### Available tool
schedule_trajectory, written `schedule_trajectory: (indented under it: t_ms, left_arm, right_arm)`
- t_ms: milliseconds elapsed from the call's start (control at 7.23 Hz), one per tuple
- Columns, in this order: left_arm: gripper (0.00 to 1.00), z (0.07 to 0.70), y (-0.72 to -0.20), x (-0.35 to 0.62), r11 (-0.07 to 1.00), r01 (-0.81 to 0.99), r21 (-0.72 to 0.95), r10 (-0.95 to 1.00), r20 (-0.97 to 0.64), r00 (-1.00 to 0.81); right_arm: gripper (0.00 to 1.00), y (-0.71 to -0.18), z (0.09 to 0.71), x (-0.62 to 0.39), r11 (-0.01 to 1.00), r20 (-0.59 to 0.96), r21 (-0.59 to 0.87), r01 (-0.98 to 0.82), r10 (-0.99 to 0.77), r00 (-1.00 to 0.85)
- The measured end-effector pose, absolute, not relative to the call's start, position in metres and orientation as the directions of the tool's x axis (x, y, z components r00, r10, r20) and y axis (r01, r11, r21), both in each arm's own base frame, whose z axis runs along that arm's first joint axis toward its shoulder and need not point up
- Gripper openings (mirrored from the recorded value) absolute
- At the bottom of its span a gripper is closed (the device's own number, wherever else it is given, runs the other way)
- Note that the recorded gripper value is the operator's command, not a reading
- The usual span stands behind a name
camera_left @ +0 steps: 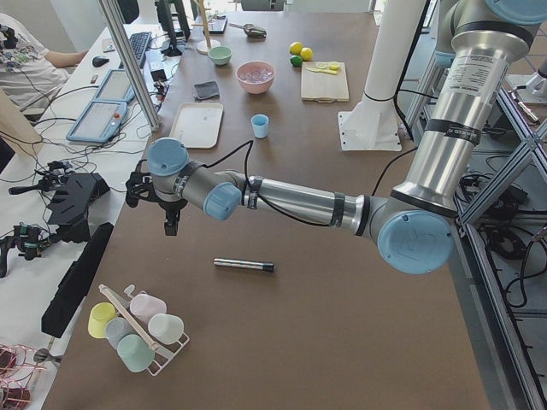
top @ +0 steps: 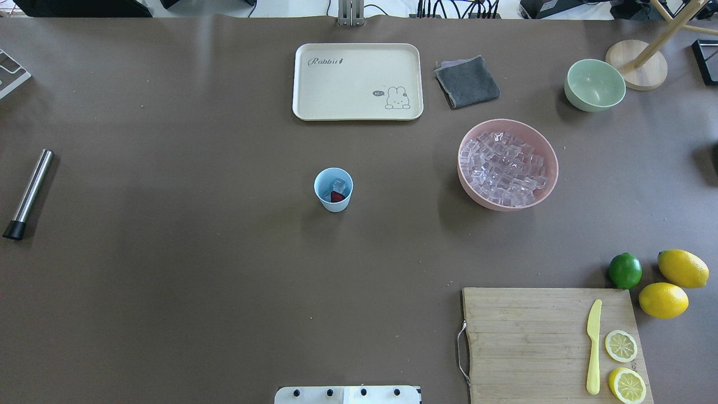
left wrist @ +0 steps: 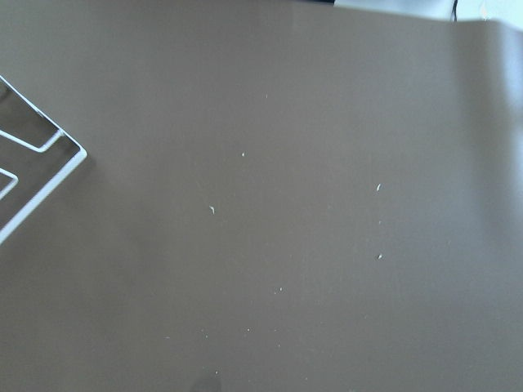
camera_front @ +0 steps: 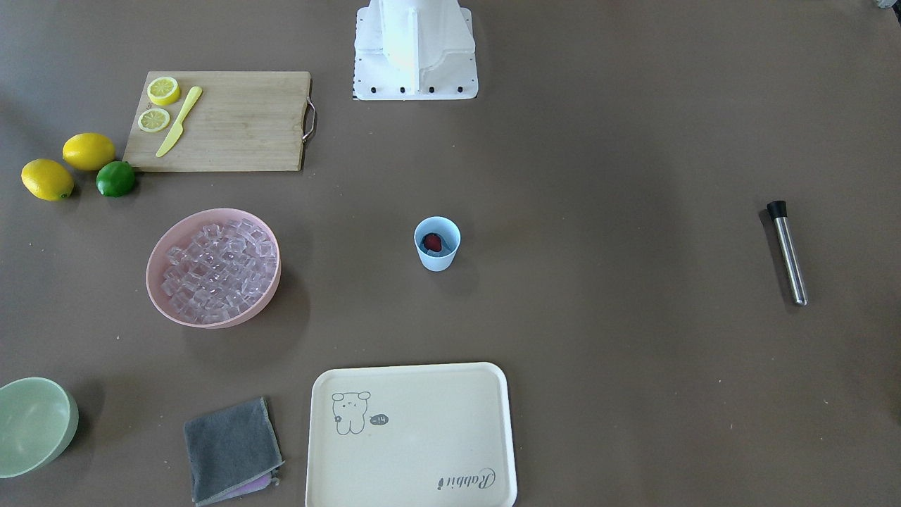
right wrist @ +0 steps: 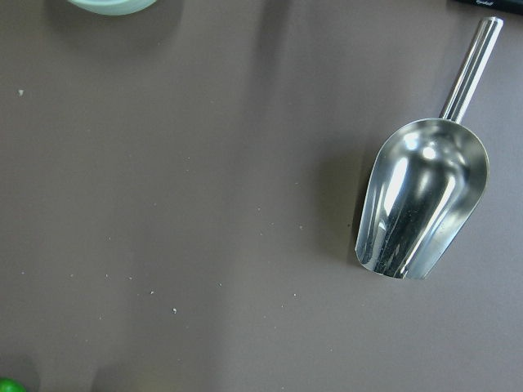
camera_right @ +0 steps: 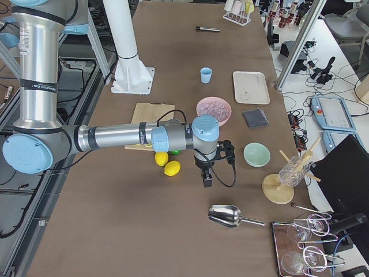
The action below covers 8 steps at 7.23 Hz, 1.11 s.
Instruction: Mash ice and strawberries in cup
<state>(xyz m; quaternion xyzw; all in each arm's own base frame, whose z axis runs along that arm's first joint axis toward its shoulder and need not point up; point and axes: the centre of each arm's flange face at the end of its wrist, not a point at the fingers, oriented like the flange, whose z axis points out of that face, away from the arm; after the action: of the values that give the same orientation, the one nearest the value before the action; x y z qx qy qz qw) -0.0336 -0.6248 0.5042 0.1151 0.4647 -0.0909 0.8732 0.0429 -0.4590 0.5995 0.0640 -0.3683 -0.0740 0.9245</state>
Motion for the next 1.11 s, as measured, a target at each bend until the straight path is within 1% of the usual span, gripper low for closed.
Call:
schedule_trajectory:
  t_ms: [138, 415, 692, 1107]
  left_arm:
    - [0.97, 0.515, -0.607, -0.061, 0.95, 0.287, 0.123, -0.06, -0.829, 0.557]
    - [0.97, 0.539, -0.576, -0.074, 0.951, 0.287, 0.115, -0.071, -0.823, 0.564]
    - [0.98, 0.542, -0.559, -0.081, 0.951, 0.296, 0.095, -0.093, -0.82, 0.564]
    - [0.97, 0.544, -0.546, -0.098, 0.942, 0.326, 0.08, -0.125, -0.818, 0.562]
  right_arm:
    - [0.99, -0.451, 0.612, 0.043, 0.985, 0.679, 0.149, 0.09, -0.168, 0.715]
    - [0.99, -0.438, 0.63, 0.043, 0.989, 0.686, 0.115, 0.092, -0.146, 0.712]
    - [0.99, -0.437, 0.631, 0.043, 0.99, 0.687, 0.111, 0.089, -0.141, 0.713]
    - [0.99, -0.437, 0.615, 0.053, 0.988, 0.683, 0.141, 0.066, -0.146, 0.715]
